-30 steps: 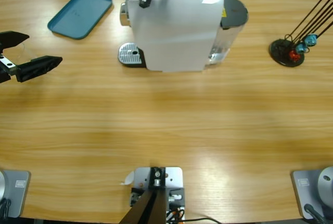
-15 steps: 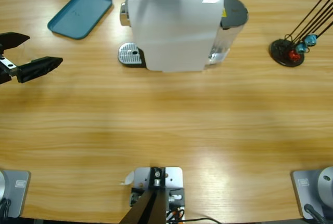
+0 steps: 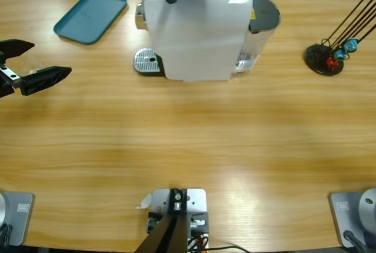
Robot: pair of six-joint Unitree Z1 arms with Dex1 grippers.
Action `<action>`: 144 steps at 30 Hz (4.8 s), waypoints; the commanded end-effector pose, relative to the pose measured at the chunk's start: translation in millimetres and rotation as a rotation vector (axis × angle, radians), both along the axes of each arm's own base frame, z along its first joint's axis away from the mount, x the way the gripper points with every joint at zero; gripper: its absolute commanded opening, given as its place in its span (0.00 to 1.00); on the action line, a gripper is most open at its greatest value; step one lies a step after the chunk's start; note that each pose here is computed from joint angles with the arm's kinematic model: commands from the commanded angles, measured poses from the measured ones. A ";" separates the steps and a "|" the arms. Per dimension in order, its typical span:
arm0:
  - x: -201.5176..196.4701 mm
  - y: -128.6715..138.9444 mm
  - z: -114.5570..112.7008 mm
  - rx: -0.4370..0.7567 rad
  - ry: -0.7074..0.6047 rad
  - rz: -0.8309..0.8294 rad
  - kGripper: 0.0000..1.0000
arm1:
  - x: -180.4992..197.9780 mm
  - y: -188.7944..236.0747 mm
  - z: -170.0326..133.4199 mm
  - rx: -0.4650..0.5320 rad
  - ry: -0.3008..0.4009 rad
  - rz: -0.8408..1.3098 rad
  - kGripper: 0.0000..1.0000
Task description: Pour coffee
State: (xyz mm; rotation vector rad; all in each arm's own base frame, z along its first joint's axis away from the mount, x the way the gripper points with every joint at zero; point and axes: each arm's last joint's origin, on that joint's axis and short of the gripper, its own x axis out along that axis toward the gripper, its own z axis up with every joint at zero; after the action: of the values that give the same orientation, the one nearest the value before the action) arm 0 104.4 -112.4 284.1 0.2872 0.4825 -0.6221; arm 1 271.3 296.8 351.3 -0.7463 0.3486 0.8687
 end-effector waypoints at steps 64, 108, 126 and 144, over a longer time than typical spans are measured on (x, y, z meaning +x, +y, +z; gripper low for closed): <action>-17.2 24.1 1.7 0.001 0.014 0.032 1.00 | -26.2 -32.5 38.3 1.008 0.529 -0.710 0.00; -15.0 31.5 10.8 0.021 0.030 0.079 1.00 | -7.4 44.3 -153.7 0.335 0.636 -0.726 0.00; -10.3 55.5 25.3 -0.026 0.004 0.341 1.00 | -47.2 -42.8 29.6 0.399 0.272 -0.337 1.00; 18.7 71.7 -4.6 0.021 0.136 0.940 1.00 | -135.7 -139.4 -19.5 0.257 0.526 -0.394 1.00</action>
State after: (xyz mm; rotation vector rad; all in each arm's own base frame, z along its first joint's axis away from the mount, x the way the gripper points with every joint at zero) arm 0 99.9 -43.1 311.5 0.0806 0.5373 0.0604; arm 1 153.1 179.8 356.6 -0.1570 0.6691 0.7366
